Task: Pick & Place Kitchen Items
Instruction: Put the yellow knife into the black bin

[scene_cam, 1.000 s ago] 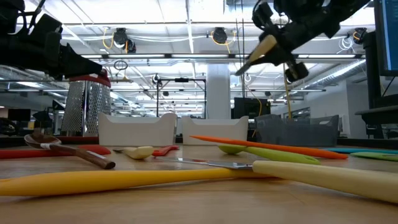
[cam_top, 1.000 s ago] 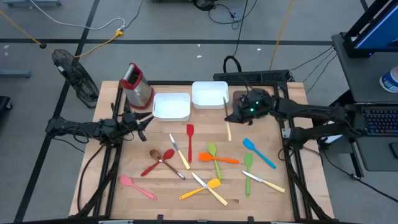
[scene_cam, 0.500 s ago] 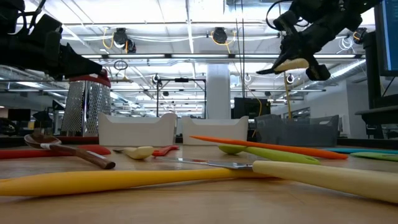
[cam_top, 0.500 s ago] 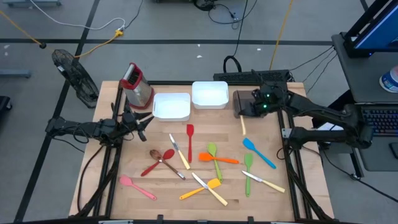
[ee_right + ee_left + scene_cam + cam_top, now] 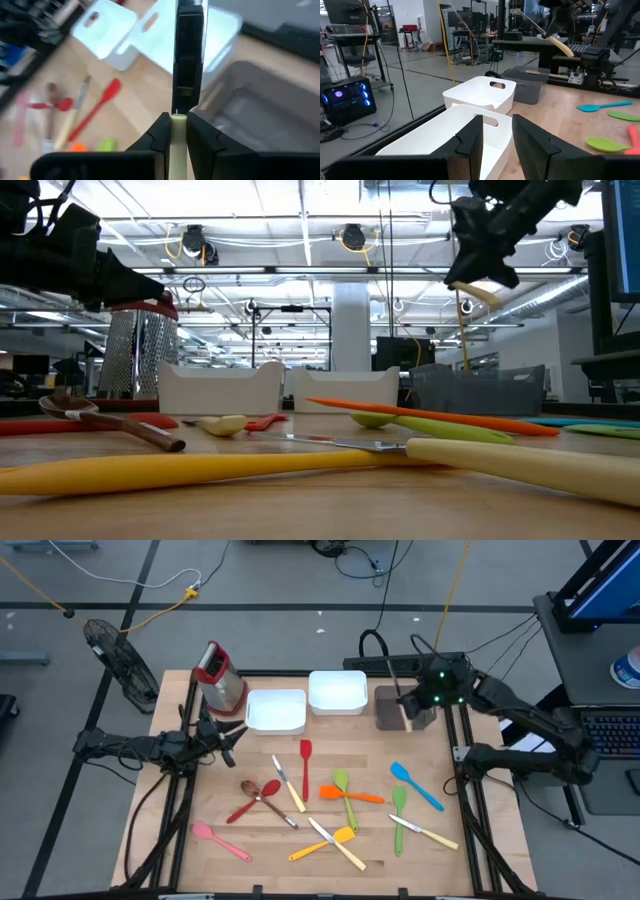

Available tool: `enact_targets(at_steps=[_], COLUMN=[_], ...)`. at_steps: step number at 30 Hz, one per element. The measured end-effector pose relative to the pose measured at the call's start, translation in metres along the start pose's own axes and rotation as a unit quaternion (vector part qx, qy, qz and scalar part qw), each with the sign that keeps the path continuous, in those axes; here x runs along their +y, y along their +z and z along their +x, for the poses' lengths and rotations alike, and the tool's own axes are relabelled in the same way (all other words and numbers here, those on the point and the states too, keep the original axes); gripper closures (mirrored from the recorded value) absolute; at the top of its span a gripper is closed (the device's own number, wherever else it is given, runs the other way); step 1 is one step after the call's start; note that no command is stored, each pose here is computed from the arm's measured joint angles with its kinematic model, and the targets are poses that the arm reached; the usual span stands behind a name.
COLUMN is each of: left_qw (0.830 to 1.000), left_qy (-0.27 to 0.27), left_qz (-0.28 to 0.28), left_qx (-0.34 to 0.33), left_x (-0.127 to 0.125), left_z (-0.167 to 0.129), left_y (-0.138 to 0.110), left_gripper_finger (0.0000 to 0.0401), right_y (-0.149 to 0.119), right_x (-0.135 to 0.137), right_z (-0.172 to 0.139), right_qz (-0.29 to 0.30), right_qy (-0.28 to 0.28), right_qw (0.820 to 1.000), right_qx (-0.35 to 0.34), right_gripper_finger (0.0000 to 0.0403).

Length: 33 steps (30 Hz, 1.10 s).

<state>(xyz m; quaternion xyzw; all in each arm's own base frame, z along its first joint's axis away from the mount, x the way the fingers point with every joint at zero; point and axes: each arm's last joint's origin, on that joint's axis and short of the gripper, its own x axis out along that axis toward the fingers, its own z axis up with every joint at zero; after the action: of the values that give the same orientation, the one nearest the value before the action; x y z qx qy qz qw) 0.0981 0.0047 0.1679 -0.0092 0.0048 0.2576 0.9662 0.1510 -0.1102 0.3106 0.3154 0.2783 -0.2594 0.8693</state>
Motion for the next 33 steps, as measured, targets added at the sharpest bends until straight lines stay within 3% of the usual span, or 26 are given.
enact_targets(at_steps=[5,10,20,27,33], left_qw=[1.0,1.0,1.0,1.0,1.0], left_qy=[0.0,0.0,0.0,0.0,0.0], left_qz=[-0.002,-0.003,-0.003,-0.003,-0.002], left_qx=[0.0,0.0,0.0,0.0,0.0], left_x=[0.0,0.0,0.0,0.0,0.0], left_z=[0.0,0.0,0.0,0.0,0.0], left_y=[0.0,0.0,0.0,0.0,0.0], left_gripper_finger=[0.0295,0.0295,0.0295,0.0295,0.0295], right_y=[0.015,0.021,0.016,0.017,0.014], right_x=[-0.001,-0.004,-0.022,-0.028,-0.028], right_z=[-0.021,-0.016,0.02,0.036,0.045], right_qz=[-0.049,-0.126,-0.247,-0.305,-0.362], right_qy=[-0.087,-0.146,-0.248,-0.26,-0.285], right_qw=[0.994,0.977,0.903,0.867,0.82], right_qx=[0.033,0.093,0.248,0.297,0.34], right_gripper_finger=[0.037,0.037,0.037,0.037,0.037])
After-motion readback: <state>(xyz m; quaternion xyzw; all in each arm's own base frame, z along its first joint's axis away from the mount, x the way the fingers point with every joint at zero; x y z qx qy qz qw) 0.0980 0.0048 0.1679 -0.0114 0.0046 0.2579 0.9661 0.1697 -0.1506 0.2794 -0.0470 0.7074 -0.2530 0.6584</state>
